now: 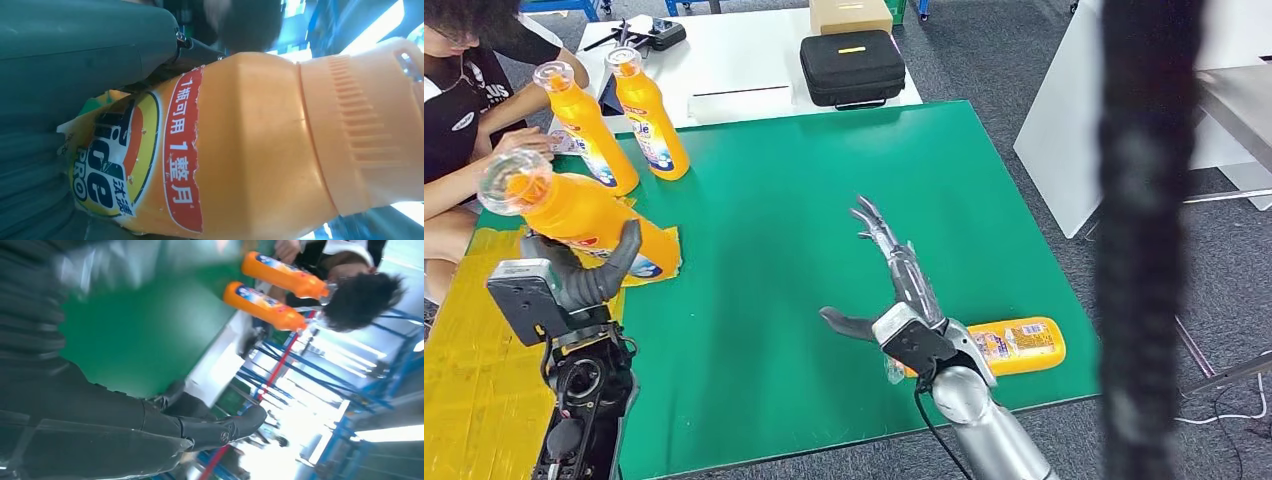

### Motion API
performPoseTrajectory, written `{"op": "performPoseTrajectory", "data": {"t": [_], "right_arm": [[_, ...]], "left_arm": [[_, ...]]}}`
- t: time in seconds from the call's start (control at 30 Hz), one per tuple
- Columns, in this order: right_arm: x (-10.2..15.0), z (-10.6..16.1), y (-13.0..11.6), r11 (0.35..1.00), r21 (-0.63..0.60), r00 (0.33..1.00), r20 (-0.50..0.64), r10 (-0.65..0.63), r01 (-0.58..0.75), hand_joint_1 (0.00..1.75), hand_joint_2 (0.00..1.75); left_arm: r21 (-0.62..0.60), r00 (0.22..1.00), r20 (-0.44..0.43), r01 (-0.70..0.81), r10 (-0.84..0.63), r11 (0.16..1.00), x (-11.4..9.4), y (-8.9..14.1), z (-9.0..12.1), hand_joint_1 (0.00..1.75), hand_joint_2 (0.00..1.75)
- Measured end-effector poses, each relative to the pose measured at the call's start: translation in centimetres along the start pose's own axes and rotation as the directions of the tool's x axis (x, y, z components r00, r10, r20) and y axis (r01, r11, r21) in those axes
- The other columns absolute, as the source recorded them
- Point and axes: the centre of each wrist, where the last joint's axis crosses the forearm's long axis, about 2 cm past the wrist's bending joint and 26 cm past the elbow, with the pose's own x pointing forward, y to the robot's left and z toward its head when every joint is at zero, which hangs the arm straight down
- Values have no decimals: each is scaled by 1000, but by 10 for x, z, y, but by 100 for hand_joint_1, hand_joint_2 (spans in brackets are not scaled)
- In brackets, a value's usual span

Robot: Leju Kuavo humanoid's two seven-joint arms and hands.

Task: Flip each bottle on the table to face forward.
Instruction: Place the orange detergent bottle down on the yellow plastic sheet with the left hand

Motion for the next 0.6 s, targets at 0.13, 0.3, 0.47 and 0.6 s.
{"op": "performPoseTrajectory", "data": {"t": [0.13, 0.3, 0.47, 0.6], "right_arm": [[0, 19, -11, 1000, -10, 997, -72, 2, -3, 0, 175], [1, 37, -20, 995, -17, 988, -124, 96, -99, 0, 175], [6, 48, -27, 965, 14, 955, -136, 262, -263, 0, 175], [7, 54, -37, 936, 59, 925, -144, 351, -346, 0, 175]], "left_arm": [[74, 938, 122, 317, -324, 945, -7, 18, -3, 175, 175], [29, 757, 215, 627, -617, 779, -15, 30, -4, 175, 175], [-127, 572, 213, 820, -792, 558, -39, 22, 6, 175, 175], [-258, 472, 188, 870, -861, 421, -60, 13, 12, 175, 175]]}}
